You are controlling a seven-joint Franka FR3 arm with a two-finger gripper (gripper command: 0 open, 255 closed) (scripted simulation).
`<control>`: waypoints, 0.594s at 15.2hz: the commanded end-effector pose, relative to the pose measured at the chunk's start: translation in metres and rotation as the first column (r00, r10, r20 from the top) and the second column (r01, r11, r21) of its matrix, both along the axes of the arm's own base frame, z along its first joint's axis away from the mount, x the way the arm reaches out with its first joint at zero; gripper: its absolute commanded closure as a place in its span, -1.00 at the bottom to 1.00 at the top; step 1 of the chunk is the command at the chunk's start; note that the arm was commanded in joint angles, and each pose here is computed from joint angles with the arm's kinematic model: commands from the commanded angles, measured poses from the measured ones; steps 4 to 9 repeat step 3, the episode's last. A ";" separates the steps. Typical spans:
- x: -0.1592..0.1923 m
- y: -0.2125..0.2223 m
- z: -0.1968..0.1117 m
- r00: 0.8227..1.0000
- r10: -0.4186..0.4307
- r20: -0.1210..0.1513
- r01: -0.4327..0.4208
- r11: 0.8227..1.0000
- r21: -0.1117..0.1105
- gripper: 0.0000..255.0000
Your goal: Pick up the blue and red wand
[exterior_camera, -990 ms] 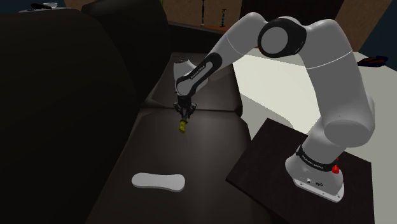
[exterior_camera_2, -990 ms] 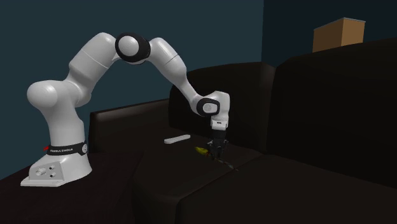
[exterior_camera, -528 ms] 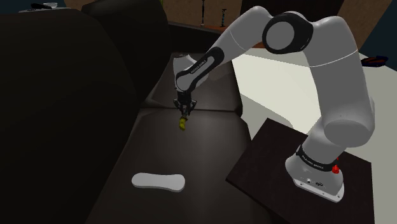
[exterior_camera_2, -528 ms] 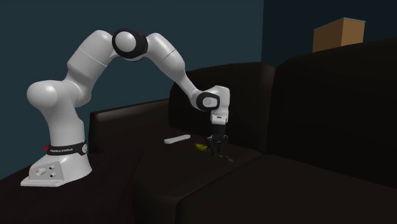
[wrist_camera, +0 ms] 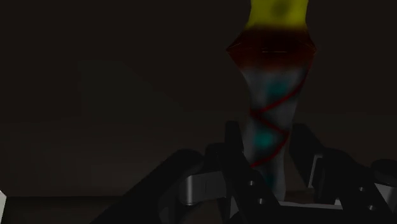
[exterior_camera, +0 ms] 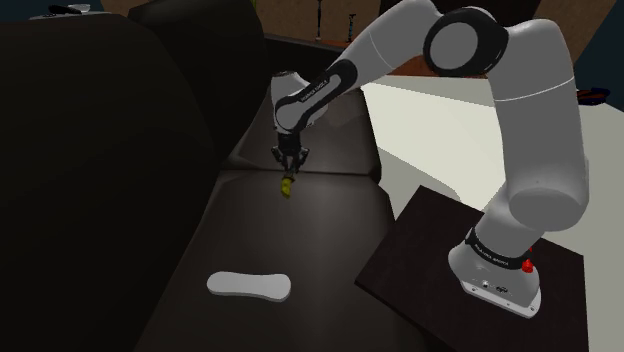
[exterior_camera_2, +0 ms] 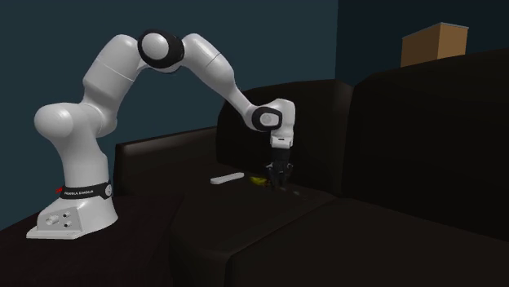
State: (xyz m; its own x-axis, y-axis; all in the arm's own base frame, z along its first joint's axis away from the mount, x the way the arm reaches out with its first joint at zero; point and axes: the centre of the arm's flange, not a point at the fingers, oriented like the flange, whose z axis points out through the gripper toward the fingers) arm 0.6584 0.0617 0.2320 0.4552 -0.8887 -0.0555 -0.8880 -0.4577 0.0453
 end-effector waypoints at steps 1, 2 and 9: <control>0.000 0.000 0.011 1.000 0.000 0.000 0.000 1.000 0.000 1.00; 0.000 0.000 0.012 1.000 0.000 0.000 0.000 1.000 0.000 1.00; 0.000 0.000 0.012 1.000 0.000 0.000 0.000 1.000 0.000 1.00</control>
